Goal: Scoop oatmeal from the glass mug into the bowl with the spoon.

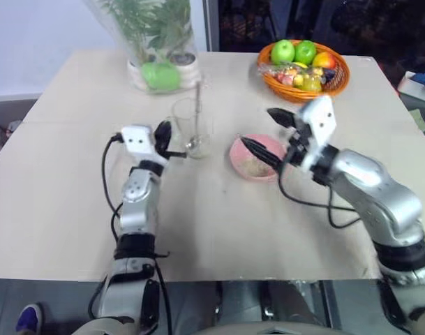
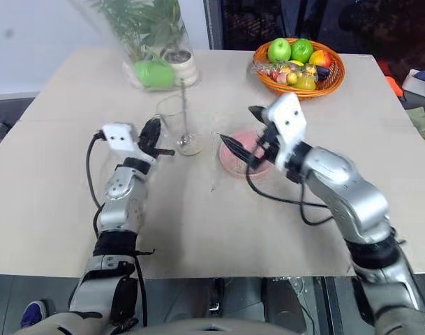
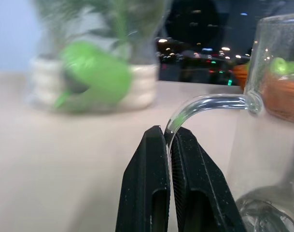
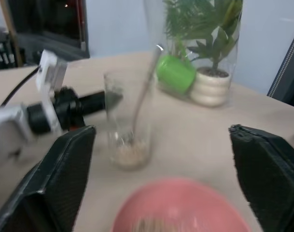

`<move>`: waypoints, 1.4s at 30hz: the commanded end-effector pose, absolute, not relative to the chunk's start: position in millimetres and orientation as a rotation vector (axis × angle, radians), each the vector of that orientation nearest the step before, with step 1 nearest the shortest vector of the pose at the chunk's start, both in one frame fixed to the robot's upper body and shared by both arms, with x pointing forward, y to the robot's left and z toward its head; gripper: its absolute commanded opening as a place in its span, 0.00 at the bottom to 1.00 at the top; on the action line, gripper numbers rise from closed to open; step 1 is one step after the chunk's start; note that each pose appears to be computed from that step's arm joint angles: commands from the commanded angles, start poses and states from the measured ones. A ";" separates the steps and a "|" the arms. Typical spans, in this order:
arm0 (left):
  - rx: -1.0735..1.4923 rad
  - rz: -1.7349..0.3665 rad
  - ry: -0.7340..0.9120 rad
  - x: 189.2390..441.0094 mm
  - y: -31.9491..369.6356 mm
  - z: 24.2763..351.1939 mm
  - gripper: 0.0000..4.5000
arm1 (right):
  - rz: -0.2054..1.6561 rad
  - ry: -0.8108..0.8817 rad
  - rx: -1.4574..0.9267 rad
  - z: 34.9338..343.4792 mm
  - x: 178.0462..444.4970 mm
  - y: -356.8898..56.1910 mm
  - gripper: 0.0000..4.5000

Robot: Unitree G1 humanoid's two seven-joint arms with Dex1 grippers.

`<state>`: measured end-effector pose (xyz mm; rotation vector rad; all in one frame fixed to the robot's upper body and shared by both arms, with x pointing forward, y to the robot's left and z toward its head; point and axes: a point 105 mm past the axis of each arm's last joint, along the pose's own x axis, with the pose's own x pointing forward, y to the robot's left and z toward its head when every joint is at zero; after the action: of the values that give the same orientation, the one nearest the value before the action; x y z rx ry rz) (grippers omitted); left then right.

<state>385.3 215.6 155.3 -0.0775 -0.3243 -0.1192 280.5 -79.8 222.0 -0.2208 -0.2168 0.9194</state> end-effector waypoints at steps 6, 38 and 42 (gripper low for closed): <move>-0.065 -0.071 -0.392 376.4 245.3 163.5 0.00 | 0.883 -0.251 -0.395 210.5 232.6 -123.3 0.99; -0.067 -0.207 -0.221 315.0 238.6 122.1 0.90 | 0.785 -0.075 -0.480 148.5 211.9 -191.7 1.00; -0.032 -0.368 -0.111 280.7 228.9 126.1 0.90 | 0.694 0.017 -0.532 132.8 223.7 -222.5 1.00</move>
<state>287.1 237.9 106.9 -0.0366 -0.0790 -0.2975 221.0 -216.0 125.8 -0.4889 0.0412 0.7158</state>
